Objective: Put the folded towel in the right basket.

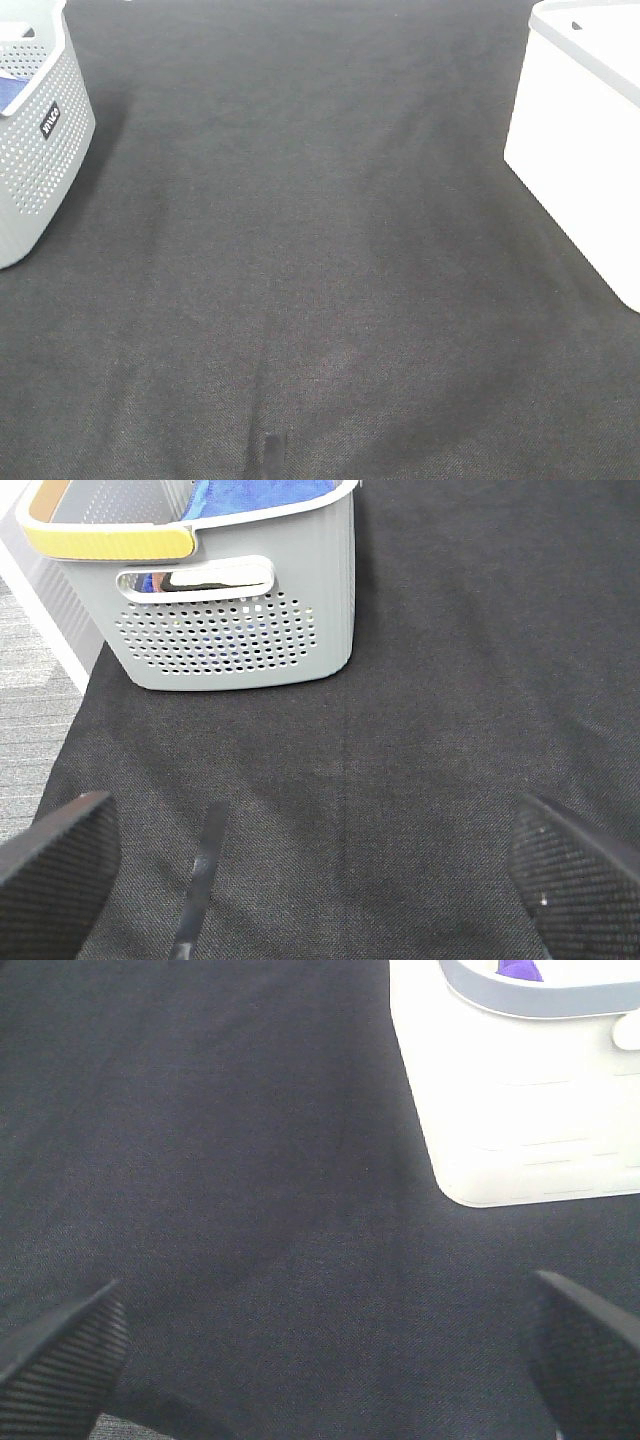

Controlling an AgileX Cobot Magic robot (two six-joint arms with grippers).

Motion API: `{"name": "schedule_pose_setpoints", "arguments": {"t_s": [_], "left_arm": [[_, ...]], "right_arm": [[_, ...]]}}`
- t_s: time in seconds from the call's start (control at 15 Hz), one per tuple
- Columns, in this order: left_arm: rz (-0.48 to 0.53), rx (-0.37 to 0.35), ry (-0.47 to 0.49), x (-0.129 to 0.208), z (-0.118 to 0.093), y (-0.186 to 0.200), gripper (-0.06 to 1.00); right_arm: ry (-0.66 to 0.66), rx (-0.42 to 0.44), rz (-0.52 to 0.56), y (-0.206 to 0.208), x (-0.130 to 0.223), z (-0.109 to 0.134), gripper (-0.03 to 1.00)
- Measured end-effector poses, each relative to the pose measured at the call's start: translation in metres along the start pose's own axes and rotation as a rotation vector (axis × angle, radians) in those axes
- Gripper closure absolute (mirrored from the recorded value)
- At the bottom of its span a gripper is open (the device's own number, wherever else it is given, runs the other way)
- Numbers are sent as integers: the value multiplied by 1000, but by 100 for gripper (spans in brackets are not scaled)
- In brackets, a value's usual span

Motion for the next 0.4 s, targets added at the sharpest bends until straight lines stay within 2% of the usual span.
{"name": "schedule_pose_setpoints", "arguments": {"t_s": [0.4], "left_arm": [[0, 0, 0, 0, 0, 0, -5]], "right_arm": [[0, 0, -1, 0, 0, 0, -1]]}}
Point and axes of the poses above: a point on each arm's last joint axis where the gripper is mounted, y pointing back along that axis away from the gripper, z along the wrist's bending axis when the last joint is at zero, x = y × z, the point moved 6 cm from there along -y, pointing out along that axis toward the gripper, and after that the axes turned 14 degrees about -y, right-handed, at the moved point
